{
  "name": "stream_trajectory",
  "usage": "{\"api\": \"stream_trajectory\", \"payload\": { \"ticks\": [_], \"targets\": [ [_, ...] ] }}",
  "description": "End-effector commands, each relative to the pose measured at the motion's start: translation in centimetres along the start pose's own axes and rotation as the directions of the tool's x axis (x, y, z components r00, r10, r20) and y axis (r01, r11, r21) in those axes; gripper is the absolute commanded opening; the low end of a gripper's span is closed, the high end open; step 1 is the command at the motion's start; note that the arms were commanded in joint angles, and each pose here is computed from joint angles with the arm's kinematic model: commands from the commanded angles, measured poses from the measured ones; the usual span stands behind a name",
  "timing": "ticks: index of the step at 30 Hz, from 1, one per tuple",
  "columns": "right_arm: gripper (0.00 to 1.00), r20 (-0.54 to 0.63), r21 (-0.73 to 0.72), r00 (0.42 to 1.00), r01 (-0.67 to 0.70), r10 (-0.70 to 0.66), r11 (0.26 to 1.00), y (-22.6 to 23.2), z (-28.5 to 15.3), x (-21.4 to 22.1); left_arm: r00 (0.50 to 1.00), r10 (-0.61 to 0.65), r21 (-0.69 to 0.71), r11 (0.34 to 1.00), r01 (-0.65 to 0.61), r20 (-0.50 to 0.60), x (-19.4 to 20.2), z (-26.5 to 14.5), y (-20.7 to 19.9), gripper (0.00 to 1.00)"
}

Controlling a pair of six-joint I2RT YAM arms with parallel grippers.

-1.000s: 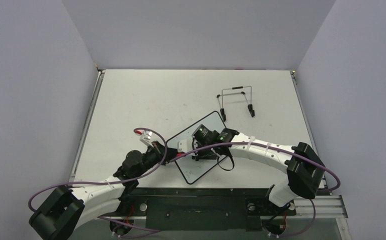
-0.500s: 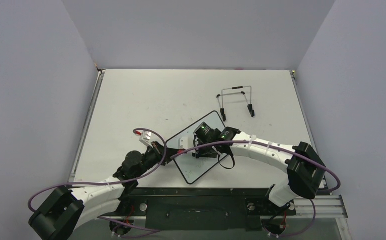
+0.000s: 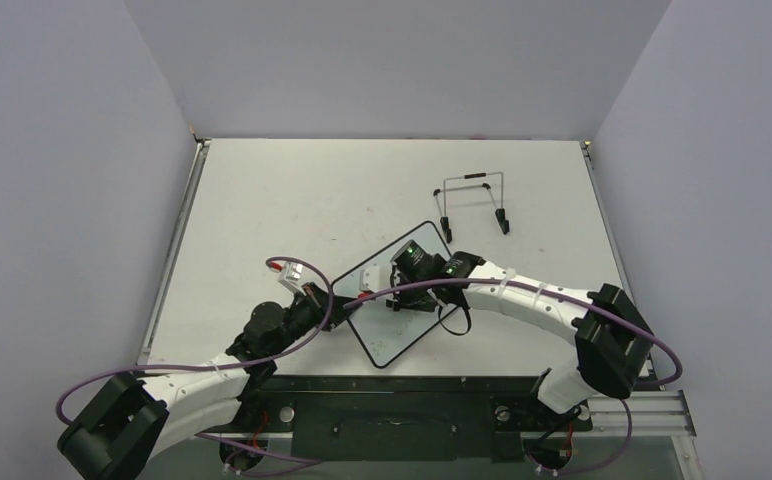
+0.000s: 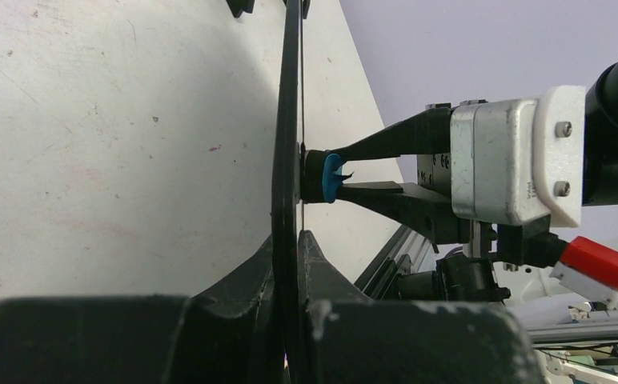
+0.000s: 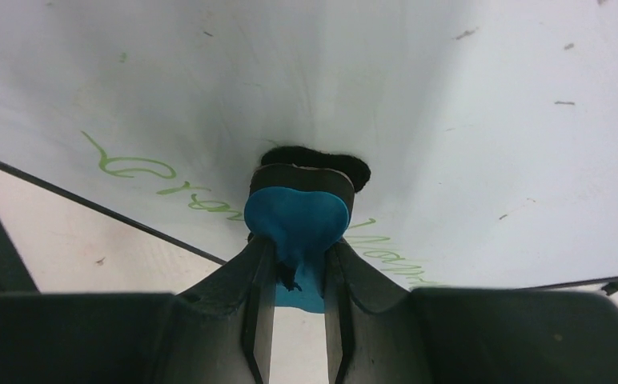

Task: Erase the whiteboard
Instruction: Erase the whiteboard at the center of the board.

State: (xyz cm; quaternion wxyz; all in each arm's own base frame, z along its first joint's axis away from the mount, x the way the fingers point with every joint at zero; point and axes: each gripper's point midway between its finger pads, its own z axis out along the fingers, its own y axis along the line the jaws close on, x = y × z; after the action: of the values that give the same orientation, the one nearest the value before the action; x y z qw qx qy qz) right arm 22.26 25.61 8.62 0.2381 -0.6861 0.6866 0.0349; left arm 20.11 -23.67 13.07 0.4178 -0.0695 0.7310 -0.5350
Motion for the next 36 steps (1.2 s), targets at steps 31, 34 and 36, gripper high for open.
{"api": "stream_trajectory", "payload": {
  "ticks": [31, 34, 36],
  "targets": [
    [0.0, -0.024, 0.226, 0.999, -0.035, 0.041, 0.973, -4.2, -1.3, -0.1, 0.995, -0.005, 0.272, 0.962, -0.023, 0.101, -3.5, -0.2, -7.7, 0.0],
    [0.0, -0.008, 0.273, 0.995, -0.09, 0.096, 0.958, -5.4, -1.9, 0.4, 0.995, -0.002, 0.269, 0.963, -0.024, 0.098, -3.4, -0.2, -7.6, 0.0],
    [0.0, 0.001, 0.238, 0.997, -0.074, 0.076, 0.968, -4.5, -1.7, 0.2, 0.995, -0.002, 0.271, 0.962, -0.024, 0.096, -3.4, -0.2, -7.6, 0.0]
  ]
}}
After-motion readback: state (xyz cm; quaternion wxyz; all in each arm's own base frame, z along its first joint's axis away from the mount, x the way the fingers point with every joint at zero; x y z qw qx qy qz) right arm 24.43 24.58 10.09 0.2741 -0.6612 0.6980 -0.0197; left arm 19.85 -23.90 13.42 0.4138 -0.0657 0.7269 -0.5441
